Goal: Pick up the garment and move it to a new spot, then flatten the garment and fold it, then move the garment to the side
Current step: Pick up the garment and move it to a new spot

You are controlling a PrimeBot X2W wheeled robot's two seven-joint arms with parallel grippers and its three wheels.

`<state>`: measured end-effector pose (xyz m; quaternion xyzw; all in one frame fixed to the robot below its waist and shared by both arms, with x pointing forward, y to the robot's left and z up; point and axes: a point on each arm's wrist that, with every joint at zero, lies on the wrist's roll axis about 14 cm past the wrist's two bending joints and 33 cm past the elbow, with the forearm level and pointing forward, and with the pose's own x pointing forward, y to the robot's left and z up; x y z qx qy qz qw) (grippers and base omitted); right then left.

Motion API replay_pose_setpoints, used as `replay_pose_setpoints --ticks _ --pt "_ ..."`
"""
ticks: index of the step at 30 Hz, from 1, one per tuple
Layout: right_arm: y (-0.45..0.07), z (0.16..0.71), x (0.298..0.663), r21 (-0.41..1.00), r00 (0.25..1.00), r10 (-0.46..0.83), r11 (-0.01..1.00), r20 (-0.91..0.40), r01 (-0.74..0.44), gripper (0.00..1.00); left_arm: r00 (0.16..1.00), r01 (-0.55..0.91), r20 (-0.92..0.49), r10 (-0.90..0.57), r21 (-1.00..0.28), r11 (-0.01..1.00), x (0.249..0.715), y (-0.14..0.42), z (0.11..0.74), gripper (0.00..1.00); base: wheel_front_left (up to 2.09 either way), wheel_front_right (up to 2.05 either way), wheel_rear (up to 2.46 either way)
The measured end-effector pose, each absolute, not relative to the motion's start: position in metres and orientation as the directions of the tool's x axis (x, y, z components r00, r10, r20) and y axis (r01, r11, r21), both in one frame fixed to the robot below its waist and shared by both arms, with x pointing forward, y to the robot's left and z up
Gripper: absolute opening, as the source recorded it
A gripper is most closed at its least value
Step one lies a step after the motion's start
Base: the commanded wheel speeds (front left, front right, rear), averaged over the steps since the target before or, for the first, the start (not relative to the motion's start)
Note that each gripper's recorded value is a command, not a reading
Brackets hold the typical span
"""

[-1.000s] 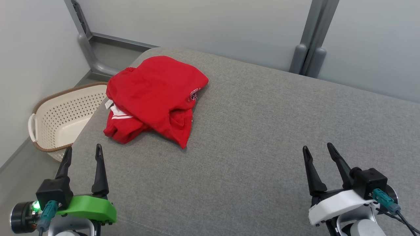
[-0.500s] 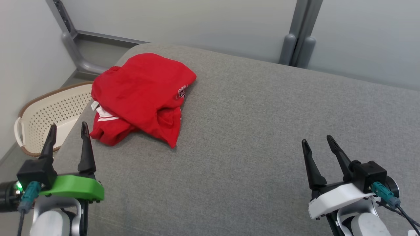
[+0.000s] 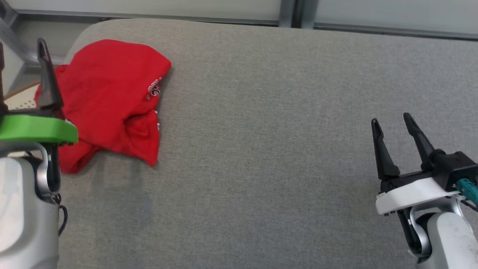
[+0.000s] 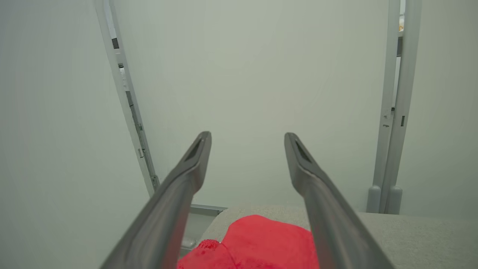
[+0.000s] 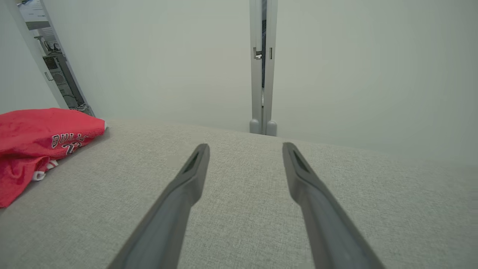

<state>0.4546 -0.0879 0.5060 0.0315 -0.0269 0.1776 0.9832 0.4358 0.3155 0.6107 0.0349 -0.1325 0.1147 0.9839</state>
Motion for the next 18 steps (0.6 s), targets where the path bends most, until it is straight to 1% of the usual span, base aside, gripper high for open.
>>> replay_pose_setpoints --ticks 5,9,14,18 --pt "-0.124 0.496 0.466 0.032 0.963 0.265 0.963 0.048 -0.267 1.0 0.959 -0.157 0.244 0.142 0.042 0.987 0.488 0.297 0.604 1.0 0.0 0.0 0.0" --pt "-0.145 0.482 0.47 0.021 0.976 0.217 0.976 0.015 -0.217 1.0 0.979 -0.096 0.182 0.086 0.048 0.994 0.526 0.281 0.583 1.0 0.0 0.0 0.0" --pt "-0.161 0.468 0.476 0.006 0.983 0.182 0.983 -0.014 -0.182 1.0 0.998 -0.056 0.032 0.054 0.057 0.997 0.558 0.276 0.535 1.0 0.0 0.0 0.0" --pt "-0.169 0.455 0.478 0.003 0.986 0.161 0.987 -0.042 -0.161 1.0 0.991 -0.013 -0.13 0.021 0.06 0.998 0.572 0.269 0.488 1.0 0.0 0.0 0.0"
